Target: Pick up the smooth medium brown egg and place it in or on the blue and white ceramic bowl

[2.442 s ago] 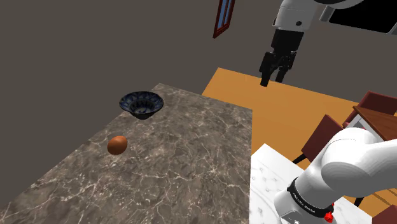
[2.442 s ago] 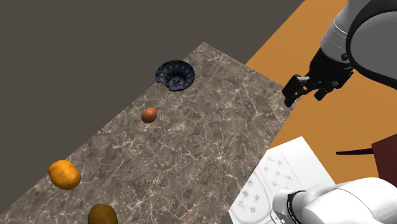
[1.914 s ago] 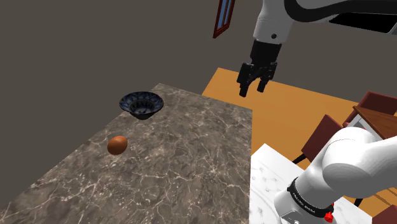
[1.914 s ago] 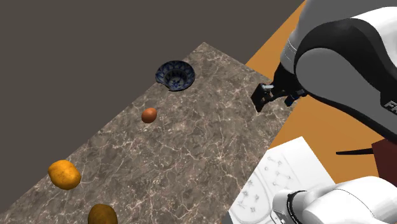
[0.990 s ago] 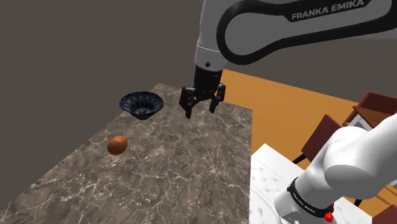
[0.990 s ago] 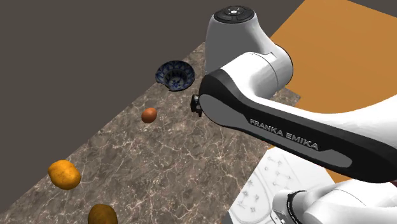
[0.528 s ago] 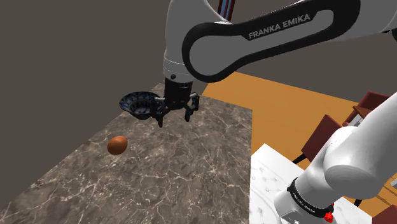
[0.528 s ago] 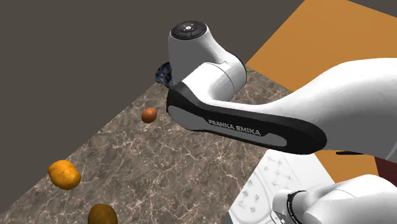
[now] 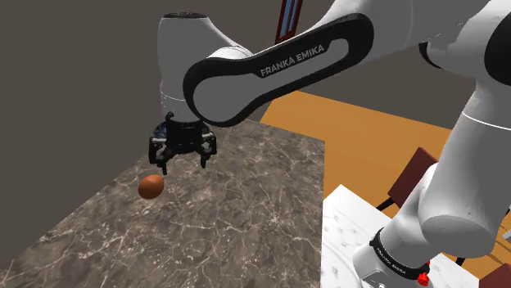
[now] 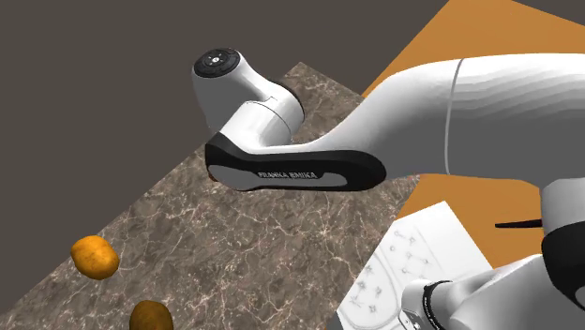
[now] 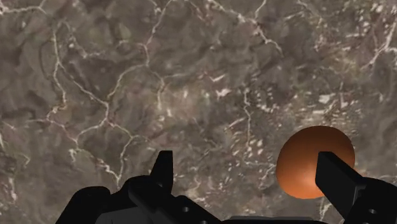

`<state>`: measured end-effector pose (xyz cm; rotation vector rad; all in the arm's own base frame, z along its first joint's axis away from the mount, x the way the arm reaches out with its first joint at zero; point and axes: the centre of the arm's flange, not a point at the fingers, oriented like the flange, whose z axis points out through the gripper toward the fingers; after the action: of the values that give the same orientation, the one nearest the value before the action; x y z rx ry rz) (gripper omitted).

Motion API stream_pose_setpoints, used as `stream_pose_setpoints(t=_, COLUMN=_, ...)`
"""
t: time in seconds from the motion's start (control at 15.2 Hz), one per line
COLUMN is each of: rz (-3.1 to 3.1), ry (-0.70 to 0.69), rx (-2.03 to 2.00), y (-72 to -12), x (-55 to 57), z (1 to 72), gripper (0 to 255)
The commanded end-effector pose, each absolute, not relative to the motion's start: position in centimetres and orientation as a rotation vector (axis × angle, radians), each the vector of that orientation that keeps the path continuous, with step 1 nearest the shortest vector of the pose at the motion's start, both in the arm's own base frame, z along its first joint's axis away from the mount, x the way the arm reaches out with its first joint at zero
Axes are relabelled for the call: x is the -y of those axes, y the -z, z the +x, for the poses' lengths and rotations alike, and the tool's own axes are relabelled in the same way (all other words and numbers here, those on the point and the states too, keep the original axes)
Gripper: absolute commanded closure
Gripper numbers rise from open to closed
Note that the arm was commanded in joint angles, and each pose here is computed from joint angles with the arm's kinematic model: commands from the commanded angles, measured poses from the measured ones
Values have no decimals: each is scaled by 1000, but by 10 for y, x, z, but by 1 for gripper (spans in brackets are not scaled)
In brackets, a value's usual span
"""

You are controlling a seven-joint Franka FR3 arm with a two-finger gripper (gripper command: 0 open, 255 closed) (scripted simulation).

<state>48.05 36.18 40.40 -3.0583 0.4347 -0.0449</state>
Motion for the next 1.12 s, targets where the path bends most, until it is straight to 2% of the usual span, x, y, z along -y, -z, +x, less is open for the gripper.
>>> stream_pose_setpoints(t=0.0, rz=-3054, ry=59, rx=-451, y=-390, x=-382, z=494, gripper=0)
stream_pose_setpoints(t=0.33, rz=-3043, ry=89, rx=-484, y=-367, x=-431, z=527, gripper=0)
stream_pose_setpoints(t=1.06, rz=-3043, ry=89, rx=-484, y=-327, x=-433, z=530, gripper=0)
